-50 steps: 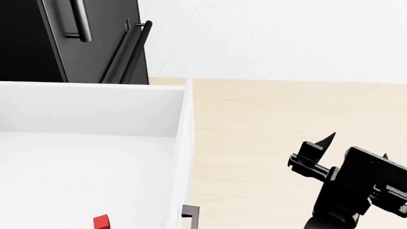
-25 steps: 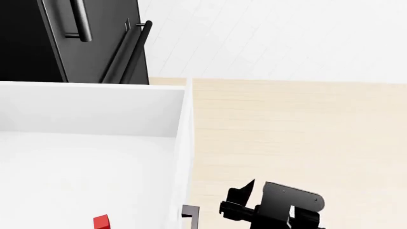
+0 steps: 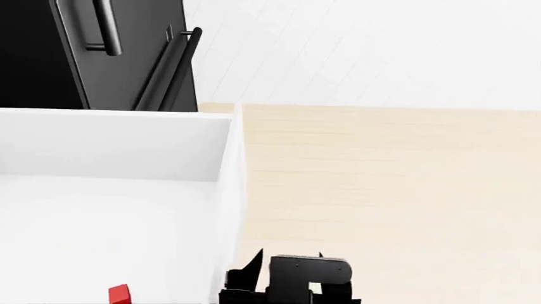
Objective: Close the right drawer.
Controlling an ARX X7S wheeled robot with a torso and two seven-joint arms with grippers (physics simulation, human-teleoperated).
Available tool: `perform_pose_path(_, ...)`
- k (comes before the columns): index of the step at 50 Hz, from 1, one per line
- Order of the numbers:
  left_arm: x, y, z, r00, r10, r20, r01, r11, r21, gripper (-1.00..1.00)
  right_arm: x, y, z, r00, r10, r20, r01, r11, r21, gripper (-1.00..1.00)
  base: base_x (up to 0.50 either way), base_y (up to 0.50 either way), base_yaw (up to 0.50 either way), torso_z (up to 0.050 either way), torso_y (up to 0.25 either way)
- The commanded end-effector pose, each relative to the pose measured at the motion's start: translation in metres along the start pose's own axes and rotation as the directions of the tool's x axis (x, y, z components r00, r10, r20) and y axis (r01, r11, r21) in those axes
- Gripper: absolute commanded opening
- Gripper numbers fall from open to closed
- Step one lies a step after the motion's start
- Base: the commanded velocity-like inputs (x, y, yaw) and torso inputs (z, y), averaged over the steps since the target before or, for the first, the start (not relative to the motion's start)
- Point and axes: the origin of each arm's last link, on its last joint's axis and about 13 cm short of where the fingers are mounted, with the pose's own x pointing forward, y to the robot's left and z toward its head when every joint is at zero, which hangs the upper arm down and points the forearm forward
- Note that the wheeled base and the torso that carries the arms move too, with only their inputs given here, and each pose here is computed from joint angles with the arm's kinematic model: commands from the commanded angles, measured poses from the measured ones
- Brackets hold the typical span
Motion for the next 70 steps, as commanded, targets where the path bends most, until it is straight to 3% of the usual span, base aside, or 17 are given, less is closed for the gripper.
perform_pose_path(1, -0.005, 0.006, 0.003, 1.000, 0.016, -0.001, -0.016, 1.000, 0.010, 1.00, -0.064, 0.075, -0.006, 0.927, 0.375, 0.021, -0.372, 0.924, -0.089, 1.00, 0.00, 0.00, 0.00, 0.000, 0.000)
perform_pose_path(5, -0.006, 0.010, 0.003, 1.000, 0.027, -0.002, -0.027, 1.000, 0.016, 1.00, -0.054, 0.081, 0.018, 0.910, 0.412, 0.047, -0.409, 0.910, -0.068, 1.00, 0.00, 0.00, 0.00, 0.000, 0.000)
perform_pose_path(11, -0.008, 0.016, 0.004, 0.999, 0.043, -0.006, -0.042, 0.999, 0.031, 1.00, -0.053, 0.089, 0.036, 0.881, 0.469, 0.065, -0.461, 0.881, -0.107, 1.00, 0.00, 0.00, 0.00, 0.000, 0.000)
perform_pose_path(16, -0.008, 0.017, 0.003, 0.999, 0.046, -0.004, -0.046, 0.999, 0.028, 1.00, -0.057, 0.092, 0.038, 0.871, 0.486, 0.071, -0.477, 0.871, -0.118, 1.00, 0.00, 0.00, 0.00, 0.000, 0.000)
perform_pose_path(26, -0.007, 0.013, 0.007, 0.999, 0.036, -0.002, -0.036, 0.999, 0.039, 1.00, -0.054, 0.089, 0.035, 0.887, 0.458, 0.067, -0.450, 0.887, -0.102, 1.00, 0.00, 0.00, 0.00, 0.000, 0.000)
perform_pose_path(32, -0.009, 0.015, 0.011, 0.999, 0.042, 0.001, -0.042, 0.998, 0.046, 1.00, -0.064, 0.094, 0.032, 0.869, 0.491, 0.057, -0.485, 0.869, -0.099, 1.00, 0.00, 0.00, 0.00, 0.000, 0.002)
perform_pose_path(37, -0.009, 0.019, 0.014, 0.998, 0.055, 0.005, -0.055, 0.996, 0.075, 1.00, -0.086, 0.106, 0.037, 0.807, 0.587, 0.054, -0.576, 0.805, -0.140, 1.00, 0.00, 0.00, 0.00, 0.000, 0.000)
perform_pose_path(41, -0.010, 0.023, 0.009, 0.997, 0.071, -0.006, -0.071, 0.994, 0.082, 1.00, -0.117, 0.116, 0.041, 0.723, 0.688, 0.063, -0.667, 0.719, -0.196, 1.00, 0.00, 0.00, 0.00, 0.000, 0.000)
perform_pose_path(45, -0.011, 0.026, 0.010, 0.996, 0.085, -0.007, -0.084, 0.992, 0.092, 1.00, -0.137, 0.119, 0.038, 0.676, 0.735, 0.060, -0.712, 0.672, -0.206, 1.00, 0.00, 0.00, 0.00, 0.000, 0.000)
perform_pose_path(55, -0.009, 0.024, 0.007, 0.996, 0.089, -0.009, -0.088, 0.992, 0.093, 1.00, -0.149, 0.120, 0.031, 0.638, 0.768, 0.050, -0.744, 0.632, -0.218, 1.00, 0.00, 0.00, 0.00, 0.000, 0.000)
perform_pose_path(62, -0.009, 0.022, 0.012, 0.997, 0.075, 0.001, -0.075, 0.994, 0.079, 1.00, -0.123, 0.118, 0.043, 0.690, 0.720, 0.073, -0.693, 0.687, -0.220, 1.00, 0.00, 0.00, 0.00, 0.000, 0.000)
perform_pose_path(66, -0.010, 0.017, 0.015, 0.998, 0.059, 0.005, -0.059, 0.995, 0.076, 1.00, -0.108, 0.118, 0.059, 0.723, 0.680, 0.123, -0.638, 0.725, -0.259, 1.00, 0.00, 0.00, 0.00, 0.000, 0.000)
perform_pose_path(67, -0.010, 0.017, 0.016, 0.998, 0.057, 0.007, -0.057, 0.996, 0.071, 1.00, -0.107, 0.117, 0.062, 0.722, 0.681, 0.119, -0.636, 0.722, -0.273, 1.00, 0.00, 0.00, 0.00, 0.000, 0.000)
perform_pose_path(70, -0.011, 0.014, 0.019, 0.999, 0.047, 0.013, -0.048, 0.997, 0.064, 1.00, -0.097, 0.105, 0.084, 0.747, 0.644, 0.165, -0.582, 0.753, -0.307, 1.00, 0.00, 0.00, 0.00, 0.000, 0.003)
